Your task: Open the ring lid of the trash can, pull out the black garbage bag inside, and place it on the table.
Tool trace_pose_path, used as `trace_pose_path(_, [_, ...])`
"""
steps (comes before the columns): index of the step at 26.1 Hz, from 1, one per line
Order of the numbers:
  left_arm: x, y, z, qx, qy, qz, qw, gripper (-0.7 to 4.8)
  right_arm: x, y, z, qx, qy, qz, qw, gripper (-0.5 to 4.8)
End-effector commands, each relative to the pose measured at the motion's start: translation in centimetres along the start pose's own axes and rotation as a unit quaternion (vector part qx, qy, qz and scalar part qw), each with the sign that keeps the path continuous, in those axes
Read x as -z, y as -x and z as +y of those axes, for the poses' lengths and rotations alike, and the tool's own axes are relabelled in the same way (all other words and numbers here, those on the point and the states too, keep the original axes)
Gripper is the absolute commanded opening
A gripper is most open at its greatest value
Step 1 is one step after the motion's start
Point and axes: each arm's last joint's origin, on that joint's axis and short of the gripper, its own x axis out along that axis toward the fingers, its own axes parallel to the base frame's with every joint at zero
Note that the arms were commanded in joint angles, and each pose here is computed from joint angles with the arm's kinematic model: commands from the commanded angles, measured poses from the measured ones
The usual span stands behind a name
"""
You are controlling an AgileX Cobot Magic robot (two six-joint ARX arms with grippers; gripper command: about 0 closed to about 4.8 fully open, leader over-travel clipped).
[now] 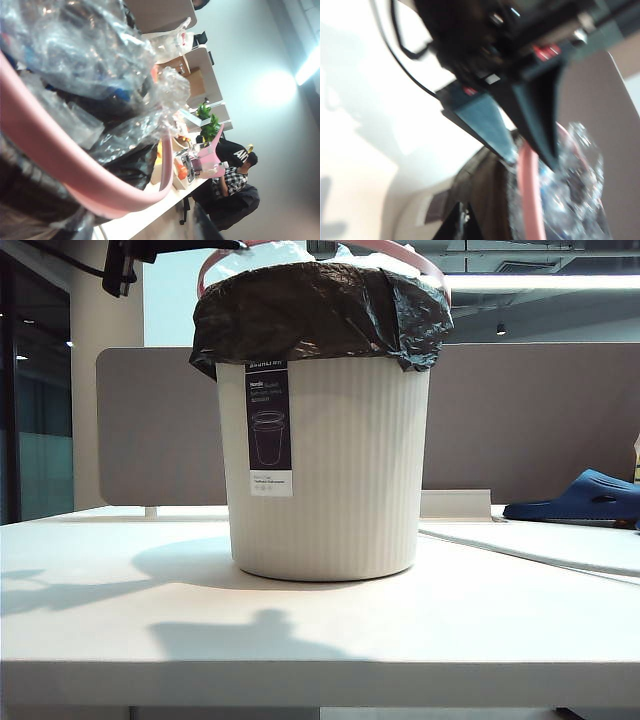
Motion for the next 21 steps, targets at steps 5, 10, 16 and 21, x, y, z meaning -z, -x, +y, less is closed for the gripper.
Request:
trace_pose_path(5, [-0.4, 0.1, -1.0, 0.038, -0.019, -0.021, 0.999, 2.51, -0.1, -0.3, 0.1, -0.01, 0.057, -0.008, 0.998, -0.01])
trace_pose_path(10, [-0.6, 0.2, -1.2, 0.05, -0.018, -0.027, 0.998, 2.52, 0.0, -1.3, 0.3, -0.015, 0.075, -0.004, 0.997, -0.01])
trace_pose_path(16, [-0.7, 0.2, -1.5, 0.063, -0.024, -0.035, 0.997, 2.51, 0.1, -3.0, 0.5, -0.012, 0.096, -0.004, 0.995, -0.01])
trace_pose_path(21, [-0.7, 0.2, -1.6, 0.068, -0.026, -0.037, 0.997, 2.51, 0.1, -3.8, 0.5, -0.009, 0.112, -0.005, 0.994, -0.01])
